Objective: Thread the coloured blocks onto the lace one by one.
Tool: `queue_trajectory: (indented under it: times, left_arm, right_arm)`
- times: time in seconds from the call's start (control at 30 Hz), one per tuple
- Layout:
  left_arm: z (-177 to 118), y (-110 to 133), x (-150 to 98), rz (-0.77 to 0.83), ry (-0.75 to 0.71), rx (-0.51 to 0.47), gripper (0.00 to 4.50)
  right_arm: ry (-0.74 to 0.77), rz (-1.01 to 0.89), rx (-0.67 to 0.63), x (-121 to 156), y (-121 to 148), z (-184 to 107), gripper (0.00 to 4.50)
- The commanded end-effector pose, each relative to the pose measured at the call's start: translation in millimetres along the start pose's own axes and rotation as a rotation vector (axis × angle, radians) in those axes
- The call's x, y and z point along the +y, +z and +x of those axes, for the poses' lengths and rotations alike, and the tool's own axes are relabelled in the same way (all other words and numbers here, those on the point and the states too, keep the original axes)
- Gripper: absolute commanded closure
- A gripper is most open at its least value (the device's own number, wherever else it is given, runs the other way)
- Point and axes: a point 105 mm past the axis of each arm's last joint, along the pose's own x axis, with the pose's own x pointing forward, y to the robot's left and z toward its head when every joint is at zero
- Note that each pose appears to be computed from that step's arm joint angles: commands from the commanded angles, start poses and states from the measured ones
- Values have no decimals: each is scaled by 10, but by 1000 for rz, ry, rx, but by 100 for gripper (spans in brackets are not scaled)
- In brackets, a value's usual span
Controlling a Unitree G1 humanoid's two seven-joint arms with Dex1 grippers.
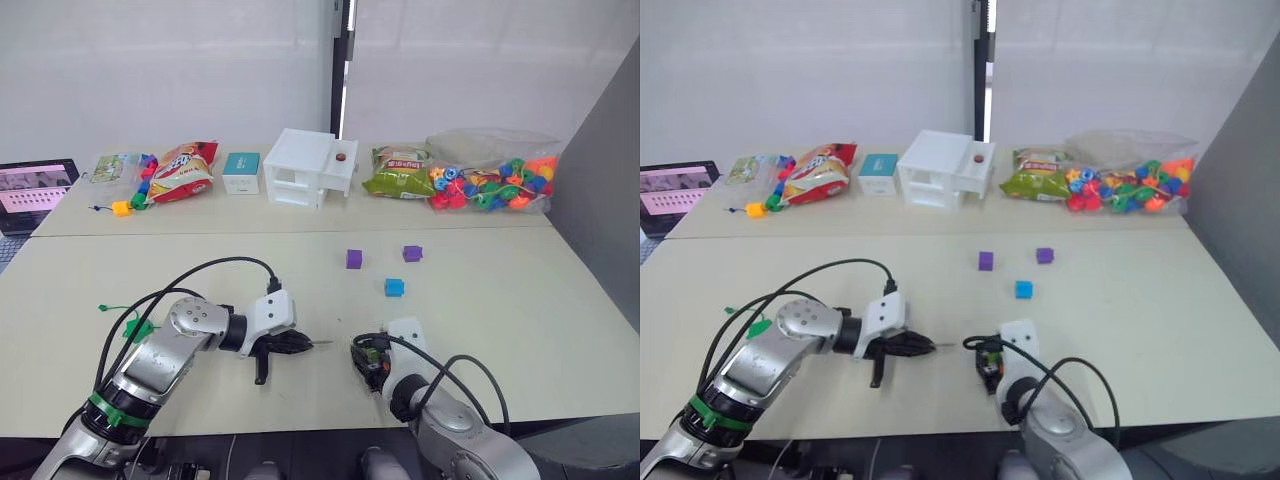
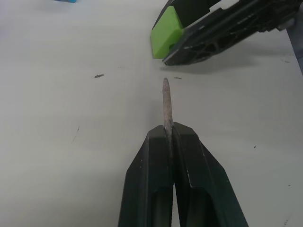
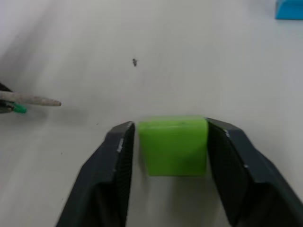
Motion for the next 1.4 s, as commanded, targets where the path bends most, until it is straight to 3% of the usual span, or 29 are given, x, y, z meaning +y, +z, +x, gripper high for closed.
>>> queue_trajectory:
  times: [0.03, 0.1, 0.2, 0.37, 0.63, 0.83, 1.03, 1.13, 1.37, 1.4]
  left_arm:
    - [-96, 159, 23, 32, 34, -32, 450]
    - [-107, 177, 3, 27, 37, -36, 450]
    - [-115, 181, -40, 17, 40, -35, 450]
    - [-181, 106, -193, -15, 21, -12, 450]
    - [-220, -27, -331, -58, 13, 14, 450]
    - [-206, -89, -363, -68, 22, 15, 450]
    - [-205, -104, -386, -67, 24, 21, 450]
    - [-202, -100, -392, -65, 26, 21, 450]
    - [-176, -45, -375, -55, 35, 15, 450]
    - [-166, -24, -348, -58, 45, 13, 450]
  right_arm:
    - [88, -67, -123, -1, 328, -150, 56]
    - [166, -137, -130, -31, 425, -224, 2]
    - [343, -253, -83, -48, 488, -312, 2]
    - [749, -460, 107, -115, 452, -432, 2]
    - [946, -864, 190, -426, 410, 27, 2]
    - [999, -933, 243, -532, 415, 295, 2]
    - [1047, -972, 294, -472, 420, 333, 2]
    - [1059, -973, 295, -422, 386, 310, 77]
    - [1011, -961, 250, -354, 270, 296, 315]
    - [1000, -961, 251, -357, 251, 288, 317]
